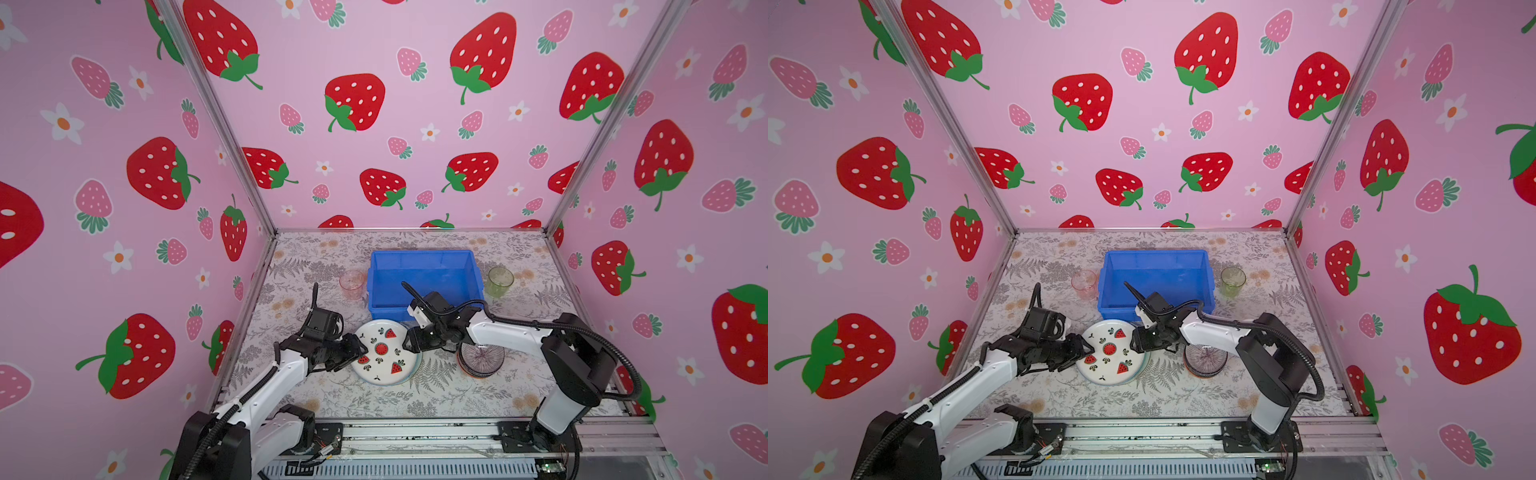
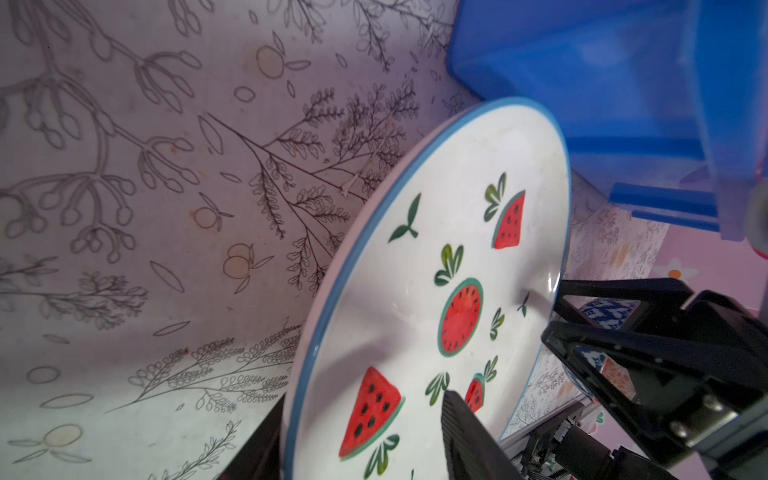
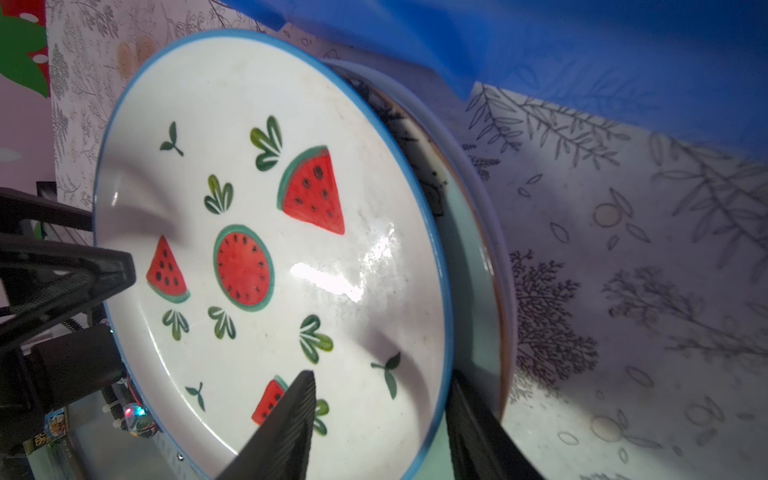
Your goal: Place the mixed dishes into the plastic bin
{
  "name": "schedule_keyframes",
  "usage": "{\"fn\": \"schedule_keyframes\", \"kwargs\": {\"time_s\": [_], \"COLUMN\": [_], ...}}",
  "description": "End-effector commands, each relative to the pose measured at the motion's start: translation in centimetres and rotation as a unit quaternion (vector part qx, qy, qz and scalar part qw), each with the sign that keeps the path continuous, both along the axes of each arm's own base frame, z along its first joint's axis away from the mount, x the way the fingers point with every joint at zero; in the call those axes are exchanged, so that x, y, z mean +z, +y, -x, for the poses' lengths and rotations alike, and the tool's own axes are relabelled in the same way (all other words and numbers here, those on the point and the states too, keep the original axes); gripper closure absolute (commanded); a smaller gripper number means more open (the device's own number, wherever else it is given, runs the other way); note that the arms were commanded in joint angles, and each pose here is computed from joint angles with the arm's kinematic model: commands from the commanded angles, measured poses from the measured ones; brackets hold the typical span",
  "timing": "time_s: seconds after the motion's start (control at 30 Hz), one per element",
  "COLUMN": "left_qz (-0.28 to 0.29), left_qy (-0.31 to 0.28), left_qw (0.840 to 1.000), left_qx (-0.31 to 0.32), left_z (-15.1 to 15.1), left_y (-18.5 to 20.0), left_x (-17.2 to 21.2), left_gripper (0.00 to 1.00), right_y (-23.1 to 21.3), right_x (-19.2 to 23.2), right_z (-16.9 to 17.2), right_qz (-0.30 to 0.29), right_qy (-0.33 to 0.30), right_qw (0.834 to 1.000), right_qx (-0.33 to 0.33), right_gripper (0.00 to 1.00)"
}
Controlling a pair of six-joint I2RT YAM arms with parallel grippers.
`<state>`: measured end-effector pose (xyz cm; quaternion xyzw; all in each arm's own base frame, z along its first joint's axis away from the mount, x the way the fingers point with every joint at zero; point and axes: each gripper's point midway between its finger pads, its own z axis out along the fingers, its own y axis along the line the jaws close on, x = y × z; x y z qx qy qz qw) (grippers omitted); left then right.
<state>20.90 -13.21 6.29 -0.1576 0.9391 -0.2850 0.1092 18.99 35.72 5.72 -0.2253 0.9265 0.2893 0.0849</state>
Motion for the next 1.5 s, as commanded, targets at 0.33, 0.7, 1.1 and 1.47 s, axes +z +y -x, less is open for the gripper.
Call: {"fn": "schedule_keyframes", "kwargs": {"time_s": [0.33, 0.7, 1.1, 1.47], "left_qz": [0.045, 0.064, 0.11, 0.122], "left_qy": [-0.048, -0.049, -0.062, -0.061], "left_qw": [0.998, 0.997, 0.991, 0.99], "left_qx": [0.011, 0.02, 0.034, 0.041], "left_z": [-0.7, -0.8, -1.3, -1.2], "left_y": [-0.8, -1.1, -1.7, -1.6], "left_x": [3.2, 3.6, 4.8, 5.0], "left_gripper": [0.64, 0.8, 0.84, 0.93], "right_y": [1.3, 1.2, 1.5, 1.5], "right_x": [0.7, 0.9, 1.1, 1.2], "right_z": [0.6, 0.6, 0.7, 0.7], "right_qz": [-0.021, -0.025, -0.03, -0.031], "right_qy": [0.002, 0.001, 0.002, 0.0], "right_qw": [1.0, 1.0, 0.999, 0.999], "right_qx": [0.017, 0.014, 0.015, 0.016], "right_gripper": [0.48, 0.48, 0.48, 0.48]}}
